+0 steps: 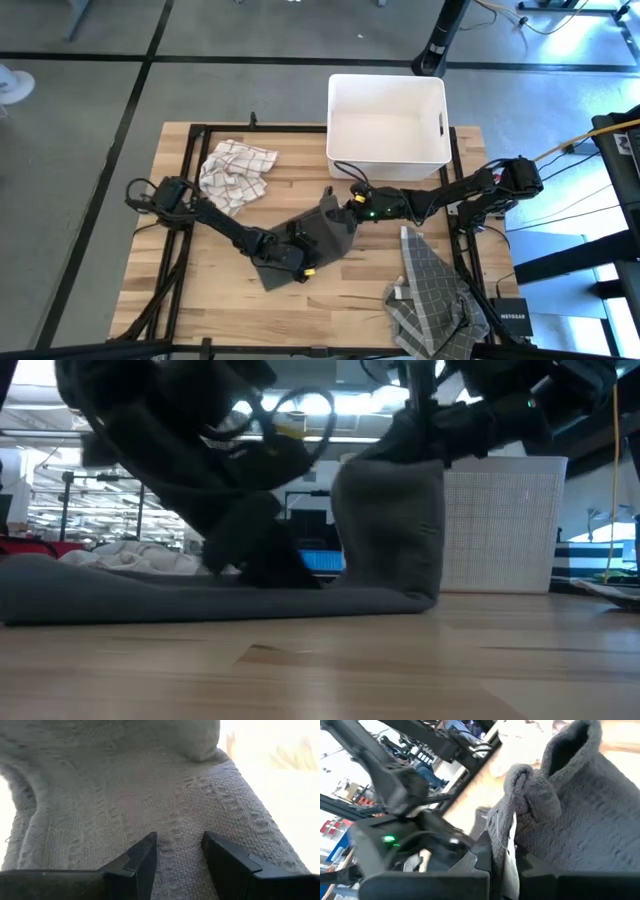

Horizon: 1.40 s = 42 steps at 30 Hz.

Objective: Fold towel
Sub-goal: Fold the gray towel

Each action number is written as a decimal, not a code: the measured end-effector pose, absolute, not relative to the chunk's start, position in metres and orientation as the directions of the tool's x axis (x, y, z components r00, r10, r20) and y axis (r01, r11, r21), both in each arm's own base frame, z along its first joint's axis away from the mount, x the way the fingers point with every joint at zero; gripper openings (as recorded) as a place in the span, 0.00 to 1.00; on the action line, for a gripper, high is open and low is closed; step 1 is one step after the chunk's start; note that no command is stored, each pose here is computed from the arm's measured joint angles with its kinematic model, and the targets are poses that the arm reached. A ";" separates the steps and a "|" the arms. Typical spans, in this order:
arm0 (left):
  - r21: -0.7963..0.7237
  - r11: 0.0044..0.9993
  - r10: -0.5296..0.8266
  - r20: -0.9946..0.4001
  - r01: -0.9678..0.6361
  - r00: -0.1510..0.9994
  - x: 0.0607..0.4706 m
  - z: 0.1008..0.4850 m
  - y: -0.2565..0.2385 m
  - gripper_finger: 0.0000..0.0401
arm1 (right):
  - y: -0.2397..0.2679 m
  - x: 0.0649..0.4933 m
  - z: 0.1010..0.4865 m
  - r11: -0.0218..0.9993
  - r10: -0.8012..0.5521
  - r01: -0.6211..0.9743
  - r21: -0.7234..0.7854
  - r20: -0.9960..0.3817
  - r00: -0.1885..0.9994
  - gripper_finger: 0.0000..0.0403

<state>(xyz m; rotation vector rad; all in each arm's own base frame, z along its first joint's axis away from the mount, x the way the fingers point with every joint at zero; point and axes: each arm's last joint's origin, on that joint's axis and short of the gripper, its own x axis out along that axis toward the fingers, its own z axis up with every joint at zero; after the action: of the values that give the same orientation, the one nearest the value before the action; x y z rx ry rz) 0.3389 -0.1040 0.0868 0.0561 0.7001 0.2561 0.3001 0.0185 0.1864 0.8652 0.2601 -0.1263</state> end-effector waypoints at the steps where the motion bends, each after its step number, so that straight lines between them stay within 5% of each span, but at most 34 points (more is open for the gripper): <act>1: 0.128 0.967 0.252 -0.618 -0.222 0.744 0.341 0.086 -0.102 0.39 | 0.021 0.304 0.190 0.648 -0.013 0.214 0.731 -0.270 0.963 0.04; 7: 0.093 0.966 0.245 -0.610 -0.239 0.754 0.345 0.092 -0.096 0.39 | 0.032 0.328 0.202 0.690 -0.011 0.193 0.698 -0.257 0.966 0.04; 18: 0.097 0.970 0.221 -0.729 -0.222 0.648 0.288 0.173 -0.106 0.39 | 0.031 0.334 0.203 0.722 -0.041 0.264 0.640 -0.340 0.939 0.04; 27: 0.004 0.945 0.193 -0.813 -0.327 0.549 0.227 0.125 -0.130 0.39 | 0.032 0.343 0.193 0.685 -0.033 0.272 0.676 -0.345 0.938 0.04; 42: -0.023 0.923 0.252 -0.717 -0.383 0.650 0.213 0.106 -0.127 0.39 | 0.065 0.419 0.177 0.676 0.018 0.241 0.697 -0.342 0.940 0.04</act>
<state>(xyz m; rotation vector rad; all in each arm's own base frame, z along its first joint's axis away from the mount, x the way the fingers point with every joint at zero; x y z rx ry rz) 0.2133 -0.1267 0.1057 -0.1790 0.7851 0.3630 0.4190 0.0653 0.1768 0.8229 0.3361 -0.1282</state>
